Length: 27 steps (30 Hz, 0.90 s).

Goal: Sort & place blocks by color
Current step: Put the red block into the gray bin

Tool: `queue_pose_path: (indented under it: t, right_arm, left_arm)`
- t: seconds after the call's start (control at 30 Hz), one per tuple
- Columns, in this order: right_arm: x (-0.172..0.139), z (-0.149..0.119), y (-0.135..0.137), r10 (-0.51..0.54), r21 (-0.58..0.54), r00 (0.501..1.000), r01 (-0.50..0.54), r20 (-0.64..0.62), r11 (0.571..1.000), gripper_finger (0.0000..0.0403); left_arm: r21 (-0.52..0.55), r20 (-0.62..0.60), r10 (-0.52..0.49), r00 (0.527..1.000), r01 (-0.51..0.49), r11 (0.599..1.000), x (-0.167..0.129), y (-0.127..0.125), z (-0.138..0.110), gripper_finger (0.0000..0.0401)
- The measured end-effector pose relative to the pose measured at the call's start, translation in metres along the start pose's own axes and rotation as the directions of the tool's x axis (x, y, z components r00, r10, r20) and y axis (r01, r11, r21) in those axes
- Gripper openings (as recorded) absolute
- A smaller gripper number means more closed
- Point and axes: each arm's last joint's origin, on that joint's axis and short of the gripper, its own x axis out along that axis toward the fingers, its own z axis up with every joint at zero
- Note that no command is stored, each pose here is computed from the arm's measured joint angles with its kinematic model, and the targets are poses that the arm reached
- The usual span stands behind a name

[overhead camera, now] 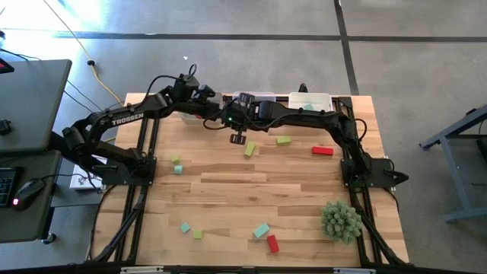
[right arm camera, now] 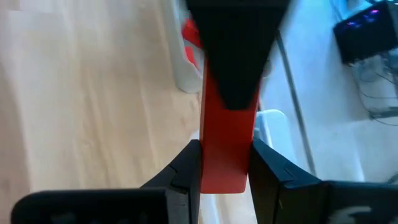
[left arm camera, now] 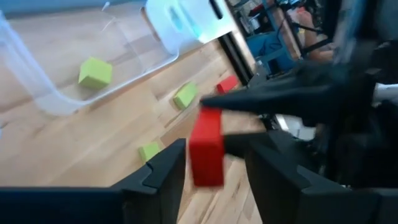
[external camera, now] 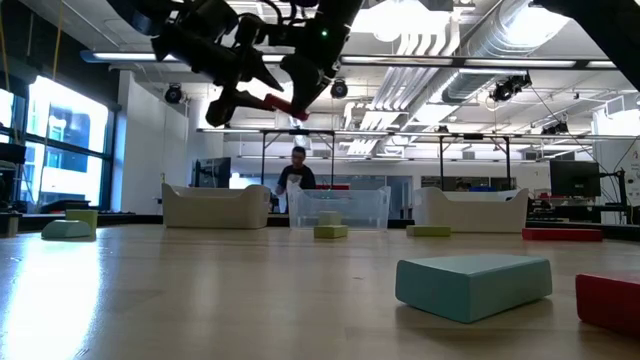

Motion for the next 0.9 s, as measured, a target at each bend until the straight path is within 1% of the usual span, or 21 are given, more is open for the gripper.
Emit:
queue_pose_path:
  t: [0.07,0.17,0.43,0.57,0.8,0.9]
  right_arm:
    - [0.0000,0.0001,-0.0002,-0.005,-0.004,1.000,0.005,0.000,1.000,0.0073]
    - [0.0004,0.0000,-0.0001,0.027,-0.002,1.000,-0.027,0.006,1.000,0.0073]
    - [0.0012,0.0006,-0.0015,0.036,0.020,0.999,-0.036,0.015,0.999,0.0073]
    - [0.0012,0.0007,-0.0015,0.037,0.020,0.999,-0.038,0.016,0.999,0.0073]
    - [0.0016,0.0012,-0.0016,0.028,0.023,0.999,-0.028,0.021,0.999,0.0073]
    - [0.0019,0.0020,-0.0019,0.024,0.026,0.999,-0.025,0.028,0.999,0.0073]
  left_arm:
    - [-0.017,-0.012,0.016,1.000,-0.016,1.000,-0.0006,0.0023,-0.0008,0.0160]
    - [-0.012,-0.005,0.024,1.000,-0.024,1.000,-0.0013,0.0037,0.0002,0.0160]
    - [-0.007,0.008,0.040,0.999,-0.040,0.999,-0.0013,0.0041,0.0006,0.0147]
    - [0.003,0.008,0.038,0.999,-0.038,0.999,-0.0011,0.0036,0.0005,0.0122]
    - [0.048,0.010,0.032,0.999,-0.032,0.998,-0.0013,0.0029,0.0009,0.0057]
    - [0.080,0.012,0.033,0.999,-0.034,0.996,-0.0016,0.0028,0.0012,0.0039]
